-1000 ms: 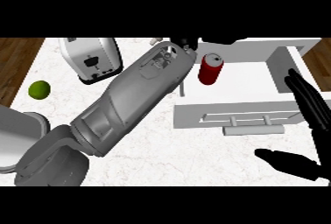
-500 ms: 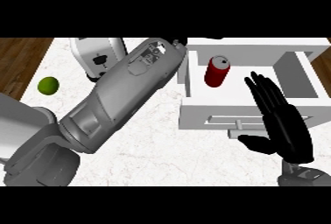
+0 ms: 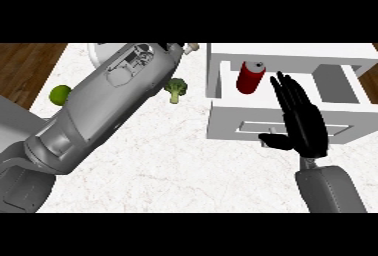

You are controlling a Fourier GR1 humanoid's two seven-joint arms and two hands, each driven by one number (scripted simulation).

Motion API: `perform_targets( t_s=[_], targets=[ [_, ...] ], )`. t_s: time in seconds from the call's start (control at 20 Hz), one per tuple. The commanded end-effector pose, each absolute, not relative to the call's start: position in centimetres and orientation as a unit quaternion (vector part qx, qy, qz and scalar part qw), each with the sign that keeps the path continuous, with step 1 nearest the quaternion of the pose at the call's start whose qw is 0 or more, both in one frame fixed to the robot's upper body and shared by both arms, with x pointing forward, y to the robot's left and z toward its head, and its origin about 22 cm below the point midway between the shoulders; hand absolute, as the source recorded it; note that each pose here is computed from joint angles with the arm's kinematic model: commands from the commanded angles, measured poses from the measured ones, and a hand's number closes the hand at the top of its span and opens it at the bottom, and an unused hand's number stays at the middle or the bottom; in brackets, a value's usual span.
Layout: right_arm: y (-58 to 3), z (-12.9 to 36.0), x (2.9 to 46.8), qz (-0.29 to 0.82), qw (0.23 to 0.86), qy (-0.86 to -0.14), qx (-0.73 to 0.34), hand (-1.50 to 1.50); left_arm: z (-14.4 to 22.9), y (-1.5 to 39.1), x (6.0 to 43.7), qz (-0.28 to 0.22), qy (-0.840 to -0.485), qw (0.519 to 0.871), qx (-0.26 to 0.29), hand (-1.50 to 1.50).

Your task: Pick up the can, place it into the drawer and close the drawer

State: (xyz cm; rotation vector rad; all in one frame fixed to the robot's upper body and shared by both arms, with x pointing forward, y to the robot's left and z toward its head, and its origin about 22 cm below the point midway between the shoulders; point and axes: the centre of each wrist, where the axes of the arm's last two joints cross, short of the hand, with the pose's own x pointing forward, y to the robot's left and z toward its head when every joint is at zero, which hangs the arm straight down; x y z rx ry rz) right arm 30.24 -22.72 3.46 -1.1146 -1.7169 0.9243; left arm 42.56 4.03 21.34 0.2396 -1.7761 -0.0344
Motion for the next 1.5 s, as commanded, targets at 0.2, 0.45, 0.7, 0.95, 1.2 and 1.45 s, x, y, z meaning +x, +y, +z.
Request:
perform_targets(
  t_s=[0.2, 0.45, 0.7, 0.95, 1.2, 1.45],
  targets=[
    [-22.9, 0.0, 34.1, 0.386, 0.453, -0.653, -0.468, -1.50, 21.7, 6.5, 41.4, -0.026, -0.767, 0.633, 0.103, -1.50],
    [-22.5, -1.0, 35.5, 0.383, 0.440, -0.645, -0.494, -1.50, 22.3, 9.2, 41.0, -0.026, -0.769, 0.631, 0.097, -1.50],
    [-21.7, 0.5, 38.3, 0.358, 0.420, -0.656, -0.514, -1.50, 21.2, 11.0, 40.1, -0.027, -0.757, 0.645, 0.103, -1.50],
    [-21.2, 2.7, 41.1, 0.344, 0.413, -0.659, -0.526, -1.50, 21.9, 11.8, 39.6, -0.028, -0.758, 0.644, 0.104, -1.50],
    [-23.3, 4.5, 43.0, 0.327, 0.404, -0.657, -0.546, -1.50, 19.1, 13.1, 37.7, -0.027, -0.755, 0.648, 0.095, -1.50],
    [-21.3, 6.0, 44.4, 0.318, 0.397, -0.664, -0.547, -1.50, 18.4, 13.0, 37.2, -0.033, -0.759, 0.641, 0.105, -1.50]
  ],
)
